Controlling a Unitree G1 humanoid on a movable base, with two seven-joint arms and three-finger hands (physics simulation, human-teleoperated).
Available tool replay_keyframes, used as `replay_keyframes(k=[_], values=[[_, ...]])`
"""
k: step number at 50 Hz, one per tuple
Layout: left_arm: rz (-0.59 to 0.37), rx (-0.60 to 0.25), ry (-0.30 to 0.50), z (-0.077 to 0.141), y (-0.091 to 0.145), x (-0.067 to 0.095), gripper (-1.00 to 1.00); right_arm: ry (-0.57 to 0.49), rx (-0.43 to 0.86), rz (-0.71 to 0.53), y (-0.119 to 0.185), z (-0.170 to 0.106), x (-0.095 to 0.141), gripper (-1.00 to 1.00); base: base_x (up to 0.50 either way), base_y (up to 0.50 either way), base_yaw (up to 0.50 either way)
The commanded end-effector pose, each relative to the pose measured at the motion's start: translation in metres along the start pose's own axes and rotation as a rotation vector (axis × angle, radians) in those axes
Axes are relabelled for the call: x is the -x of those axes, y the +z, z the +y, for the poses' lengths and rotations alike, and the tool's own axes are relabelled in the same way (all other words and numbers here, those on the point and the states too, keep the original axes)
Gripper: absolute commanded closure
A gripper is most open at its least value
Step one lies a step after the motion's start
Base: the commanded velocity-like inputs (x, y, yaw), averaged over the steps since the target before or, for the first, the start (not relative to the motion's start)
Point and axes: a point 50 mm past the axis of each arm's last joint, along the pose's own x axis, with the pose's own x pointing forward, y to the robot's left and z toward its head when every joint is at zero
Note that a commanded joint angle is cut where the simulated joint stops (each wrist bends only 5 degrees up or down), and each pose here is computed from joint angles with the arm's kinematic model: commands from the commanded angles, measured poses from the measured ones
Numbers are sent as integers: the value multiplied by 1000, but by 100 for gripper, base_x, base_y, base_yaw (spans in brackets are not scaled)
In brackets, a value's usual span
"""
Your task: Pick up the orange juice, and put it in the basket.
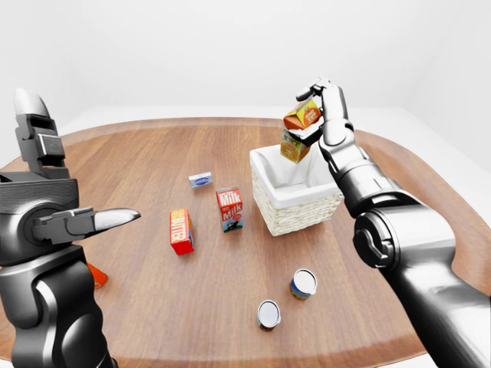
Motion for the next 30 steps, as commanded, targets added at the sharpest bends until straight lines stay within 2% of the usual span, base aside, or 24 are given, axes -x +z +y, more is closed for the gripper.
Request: replay_keyframes(k=[1,30], values=[[-4,3,3,0,1,0,-100,-39,-7,-7,2,-2,0,100,0,0,0],[-3,7,5,0,1,0,-100,-52,-35,65,-22,13,10,100,0,0,0]])
